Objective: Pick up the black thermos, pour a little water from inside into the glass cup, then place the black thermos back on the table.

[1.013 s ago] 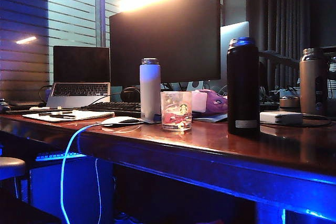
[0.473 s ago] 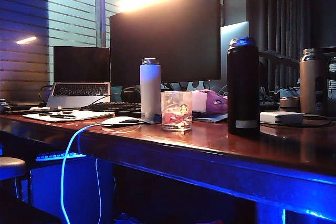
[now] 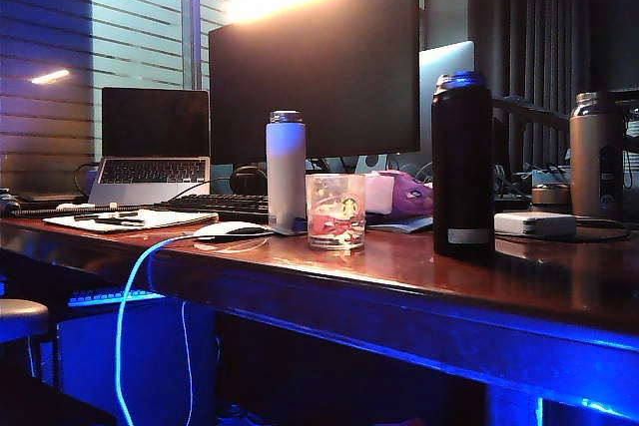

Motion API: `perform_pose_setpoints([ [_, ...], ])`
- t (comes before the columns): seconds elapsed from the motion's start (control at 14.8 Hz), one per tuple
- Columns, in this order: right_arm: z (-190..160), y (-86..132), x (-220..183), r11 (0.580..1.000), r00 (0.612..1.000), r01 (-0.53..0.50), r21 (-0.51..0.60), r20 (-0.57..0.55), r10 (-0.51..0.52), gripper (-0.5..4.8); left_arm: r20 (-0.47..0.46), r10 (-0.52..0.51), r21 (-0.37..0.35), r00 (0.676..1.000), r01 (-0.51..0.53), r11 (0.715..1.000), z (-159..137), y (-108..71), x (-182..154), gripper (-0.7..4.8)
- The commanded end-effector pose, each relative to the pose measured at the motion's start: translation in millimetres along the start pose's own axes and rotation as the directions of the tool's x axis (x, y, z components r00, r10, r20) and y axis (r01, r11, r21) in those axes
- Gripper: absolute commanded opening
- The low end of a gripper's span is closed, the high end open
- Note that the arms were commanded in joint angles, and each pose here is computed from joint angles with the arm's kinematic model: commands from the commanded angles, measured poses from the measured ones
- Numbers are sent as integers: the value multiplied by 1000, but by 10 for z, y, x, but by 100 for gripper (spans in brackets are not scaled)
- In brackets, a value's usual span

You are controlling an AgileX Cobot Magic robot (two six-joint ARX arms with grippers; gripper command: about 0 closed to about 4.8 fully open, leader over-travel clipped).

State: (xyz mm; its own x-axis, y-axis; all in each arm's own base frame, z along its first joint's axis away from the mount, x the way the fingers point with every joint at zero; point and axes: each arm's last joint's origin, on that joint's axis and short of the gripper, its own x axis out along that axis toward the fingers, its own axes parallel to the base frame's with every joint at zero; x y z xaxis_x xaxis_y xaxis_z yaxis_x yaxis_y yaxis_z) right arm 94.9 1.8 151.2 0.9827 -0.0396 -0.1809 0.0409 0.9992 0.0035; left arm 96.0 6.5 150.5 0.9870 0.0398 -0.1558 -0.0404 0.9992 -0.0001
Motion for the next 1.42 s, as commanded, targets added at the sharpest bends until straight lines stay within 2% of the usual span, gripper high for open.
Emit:
perform_pose_setpoints([
  [0.07,-4,0,0,1000,1000,1,4,-3,-1,-1,-20,-66,-8,998,66,998,-26,-52,1,-5],
  [0.27,-4,0,0,1000,1000,1,3,-3,-1,-1,-21,-117,30,993,118,993,-27,-112,-3,-5],
  [1.42,-4,0,0,1000,1000,1,4,-3,-1,-1,-18,-123,19,992,123,992,-24,-113,-3,-5],
])
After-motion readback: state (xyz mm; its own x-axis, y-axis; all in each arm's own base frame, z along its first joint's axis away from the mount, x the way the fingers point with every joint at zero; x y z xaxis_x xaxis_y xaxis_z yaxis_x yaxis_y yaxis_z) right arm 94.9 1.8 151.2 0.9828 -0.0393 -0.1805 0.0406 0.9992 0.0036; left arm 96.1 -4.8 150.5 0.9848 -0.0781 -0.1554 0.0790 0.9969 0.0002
